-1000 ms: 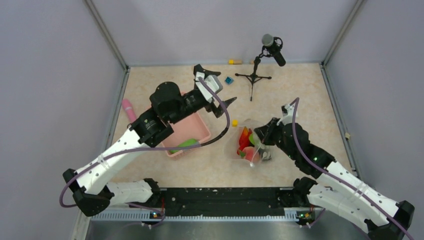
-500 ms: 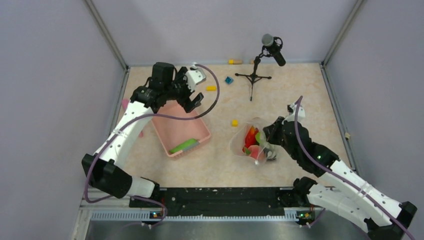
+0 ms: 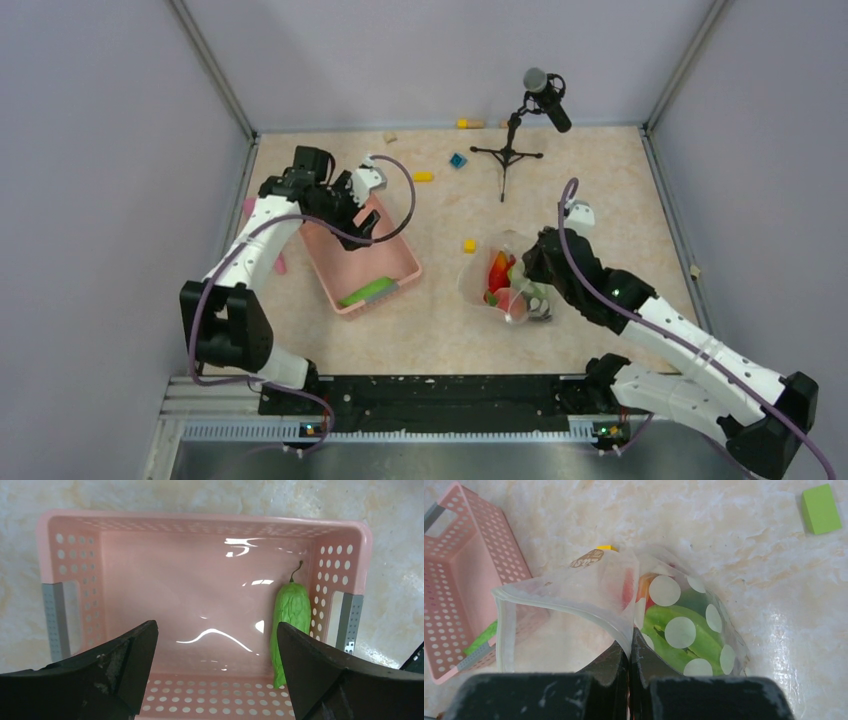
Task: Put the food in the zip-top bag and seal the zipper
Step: Pick up the fake vegetable from the bin.
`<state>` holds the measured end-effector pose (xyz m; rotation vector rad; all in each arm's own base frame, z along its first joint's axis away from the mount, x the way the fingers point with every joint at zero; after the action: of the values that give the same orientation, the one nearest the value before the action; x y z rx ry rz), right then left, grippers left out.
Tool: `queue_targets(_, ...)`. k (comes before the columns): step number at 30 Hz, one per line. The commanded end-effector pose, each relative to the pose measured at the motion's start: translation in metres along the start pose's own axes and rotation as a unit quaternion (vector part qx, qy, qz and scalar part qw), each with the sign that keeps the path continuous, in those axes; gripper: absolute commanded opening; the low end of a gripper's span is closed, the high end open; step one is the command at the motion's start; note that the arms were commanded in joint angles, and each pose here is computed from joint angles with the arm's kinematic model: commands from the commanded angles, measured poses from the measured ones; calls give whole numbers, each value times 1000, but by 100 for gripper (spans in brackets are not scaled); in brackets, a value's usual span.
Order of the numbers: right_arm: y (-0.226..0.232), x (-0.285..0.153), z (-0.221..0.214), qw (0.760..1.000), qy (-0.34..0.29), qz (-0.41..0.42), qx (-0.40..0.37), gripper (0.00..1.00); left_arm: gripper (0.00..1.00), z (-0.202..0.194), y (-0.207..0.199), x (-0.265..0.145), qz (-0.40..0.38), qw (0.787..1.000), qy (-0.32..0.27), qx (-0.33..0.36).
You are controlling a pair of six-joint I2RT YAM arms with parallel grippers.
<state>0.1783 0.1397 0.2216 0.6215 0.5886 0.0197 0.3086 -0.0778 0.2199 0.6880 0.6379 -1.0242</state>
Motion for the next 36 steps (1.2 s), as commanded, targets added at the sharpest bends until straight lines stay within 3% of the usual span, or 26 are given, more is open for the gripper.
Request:
queue_targets(1,14,-1,16,1000,-24,-1,9,0,94,-20,-13,9,-52,999,10,-3)
queue_targets(15,16,0,22,999,-41,-9,8,0,93,-49,-38,37,-142,990,18,-7)
queue_targets(36,19,9,26,998,-51,-30,-7,0,94,-64,-62,69,-209,977,44,-14)
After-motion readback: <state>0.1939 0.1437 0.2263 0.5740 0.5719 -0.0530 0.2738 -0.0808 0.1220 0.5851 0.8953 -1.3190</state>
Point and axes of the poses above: each gripper's point midway between its finger pads, its own x axis out along the fingers, its own y axis along the line the jaws close on, z = x × y, the point moved 7 cm from there along -x, back along the fingers, and after that the axes turned 15 degrees about x, right-handed, at the moved point
